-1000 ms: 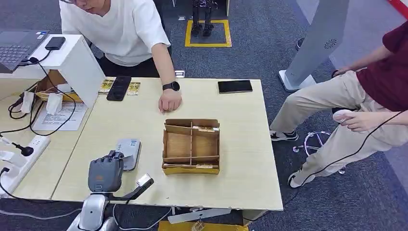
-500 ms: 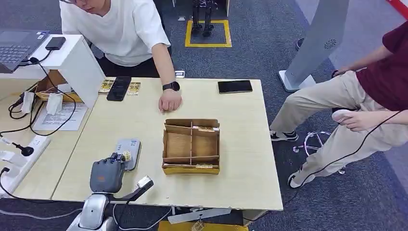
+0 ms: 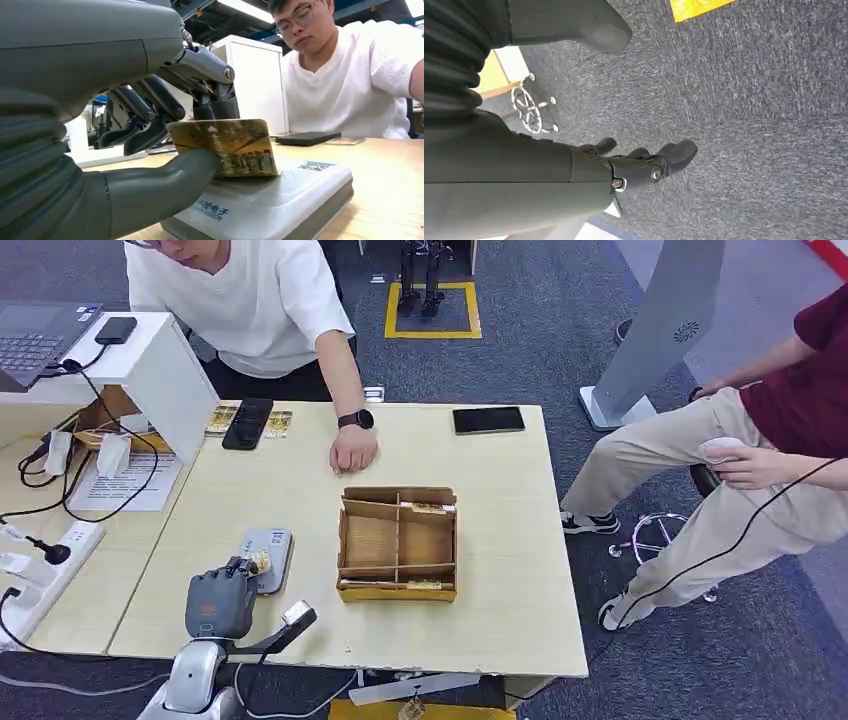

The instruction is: Pass the card to the sensor for recognition and then transmit it.

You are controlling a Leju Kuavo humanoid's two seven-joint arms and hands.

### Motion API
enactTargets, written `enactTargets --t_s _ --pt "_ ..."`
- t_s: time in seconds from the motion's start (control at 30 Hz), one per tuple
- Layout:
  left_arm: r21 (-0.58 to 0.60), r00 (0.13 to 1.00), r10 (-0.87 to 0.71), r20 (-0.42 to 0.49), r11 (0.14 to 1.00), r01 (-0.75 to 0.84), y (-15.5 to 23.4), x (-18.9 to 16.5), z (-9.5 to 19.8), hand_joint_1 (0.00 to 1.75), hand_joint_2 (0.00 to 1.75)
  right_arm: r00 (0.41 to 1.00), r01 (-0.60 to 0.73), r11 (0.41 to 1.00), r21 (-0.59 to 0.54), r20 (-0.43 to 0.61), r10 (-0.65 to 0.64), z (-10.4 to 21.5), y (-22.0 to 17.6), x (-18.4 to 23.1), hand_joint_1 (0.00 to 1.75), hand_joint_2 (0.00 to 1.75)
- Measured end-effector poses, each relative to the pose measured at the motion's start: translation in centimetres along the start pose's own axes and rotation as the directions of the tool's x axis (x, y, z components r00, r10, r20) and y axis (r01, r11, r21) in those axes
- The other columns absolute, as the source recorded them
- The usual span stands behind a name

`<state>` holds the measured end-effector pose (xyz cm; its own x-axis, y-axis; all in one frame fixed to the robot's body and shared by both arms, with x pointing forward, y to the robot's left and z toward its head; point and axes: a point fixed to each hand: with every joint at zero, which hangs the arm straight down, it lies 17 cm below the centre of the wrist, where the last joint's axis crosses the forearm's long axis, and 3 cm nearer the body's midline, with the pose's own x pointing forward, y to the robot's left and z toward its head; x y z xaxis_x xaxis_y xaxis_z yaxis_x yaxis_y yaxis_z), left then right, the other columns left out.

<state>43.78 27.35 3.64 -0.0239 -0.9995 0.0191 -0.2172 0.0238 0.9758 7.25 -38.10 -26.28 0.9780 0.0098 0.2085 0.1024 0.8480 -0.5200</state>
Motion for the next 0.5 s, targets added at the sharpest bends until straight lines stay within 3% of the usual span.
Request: enactTargets --t_s 0.3,0.4,0.43,0.5 --pt "0.07 0.998 0.05 0.046 0.996 -0.053 2.6 1.5 -0.5 1.75 1.75 1.0 -0.003 1.0 -0.006 0.001 0.003 0.0 -0.1 0.0 0.0 1.75" --pt "0.133 0.985 0.116 0.13 0.982 -0.133 5.3 3.7 -0.8 1.75 1.75 1.0 -0.004 1.0 -0.017 0.003 0.004 0.0 -0.3 0.0 0.0 1.75" --pt "0.17 0.975 0.147 0.166 0.97 -0.175 6.9 4.6 -1.2 1.62 1.75 1.0 -0.004 1.0 -0.02 0.003 0.004 0.0 -0.4 0.0 0.0 1.75" --pt "0.251 0.958 0.192 0.215 0.937 -0.244 10.1 5.2 -2.0 1.62 1.75 1.0 -0.004 1.0 -0.028 0.004 0.004 -0.1 -0.5 0.1 0.0 1.75"
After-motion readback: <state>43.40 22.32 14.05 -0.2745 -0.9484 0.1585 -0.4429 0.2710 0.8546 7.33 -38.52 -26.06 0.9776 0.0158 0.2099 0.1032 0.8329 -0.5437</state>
